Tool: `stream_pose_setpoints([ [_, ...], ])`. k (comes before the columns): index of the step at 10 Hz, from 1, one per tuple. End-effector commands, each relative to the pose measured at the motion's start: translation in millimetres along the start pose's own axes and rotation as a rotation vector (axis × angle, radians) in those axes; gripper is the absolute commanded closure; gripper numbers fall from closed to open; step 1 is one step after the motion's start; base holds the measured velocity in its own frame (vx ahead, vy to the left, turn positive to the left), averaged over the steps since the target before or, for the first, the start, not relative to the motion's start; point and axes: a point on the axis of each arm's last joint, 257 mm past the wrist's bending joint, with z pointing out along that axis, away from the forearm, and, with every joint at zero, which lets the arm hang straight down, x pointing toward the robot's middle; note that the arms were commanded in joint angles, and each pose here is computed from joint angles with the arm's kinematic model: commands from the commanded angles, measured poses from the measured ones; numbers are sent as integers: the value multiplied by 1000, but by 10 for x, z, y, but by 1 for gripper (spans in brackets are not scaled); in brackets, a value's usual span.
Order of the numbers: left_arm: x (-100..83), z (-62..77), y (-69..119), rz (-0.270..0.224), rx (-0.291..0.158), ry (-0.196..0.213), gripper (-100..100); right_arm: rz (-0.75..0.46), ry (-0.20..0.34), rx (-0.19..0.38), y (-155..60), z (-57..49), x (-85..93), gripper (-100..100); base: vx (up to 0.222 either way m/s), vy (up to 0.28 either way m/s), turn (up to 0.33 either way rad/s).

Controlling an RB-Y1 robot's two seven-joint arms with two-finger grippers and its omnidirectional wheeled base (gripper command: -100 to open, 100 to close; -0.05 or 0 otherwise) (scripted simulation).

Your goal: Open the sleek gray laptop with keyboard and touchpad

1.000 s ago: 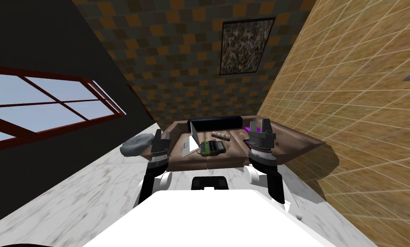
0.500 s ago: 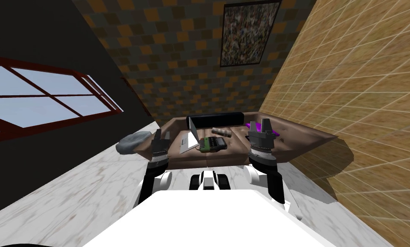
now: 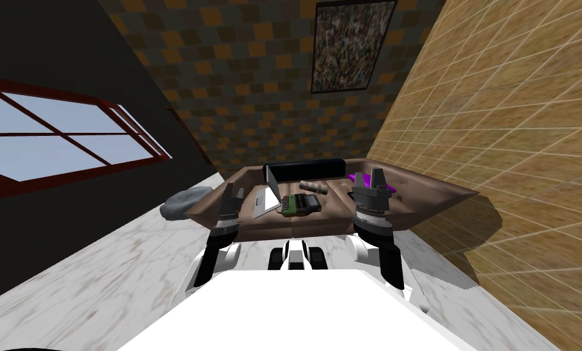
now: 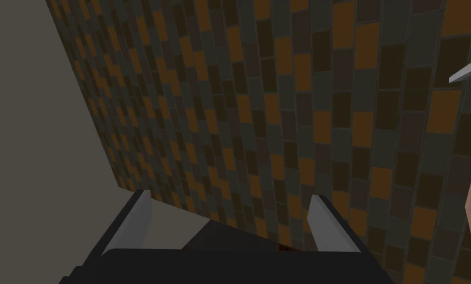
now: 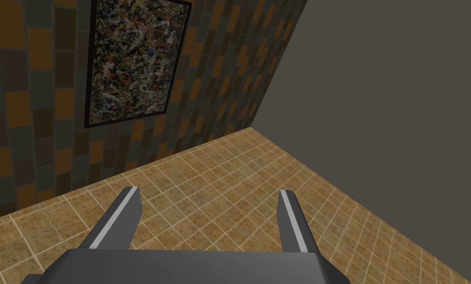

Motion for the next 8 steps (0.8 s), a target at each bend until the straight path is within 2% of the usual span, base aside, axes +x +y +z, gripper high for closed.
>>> stream_pose_setpoints([
  [1,-43,28,261,72,-53,20,-100,0,0,0,0,0,0,0,35,-55,-19],
  [2,-96,44,433,119,-90,23,-100,0,0,0,0,0,0,0,47,-61,-40],
  [7,-266,69,847,223,-185,12,-100,0,0,0,0,0,0,0,36,-58,-23],
  [8,-336,73,990,258,-219,6,-100,0,0,0,0,0,0,0,29,-56,-37],
])
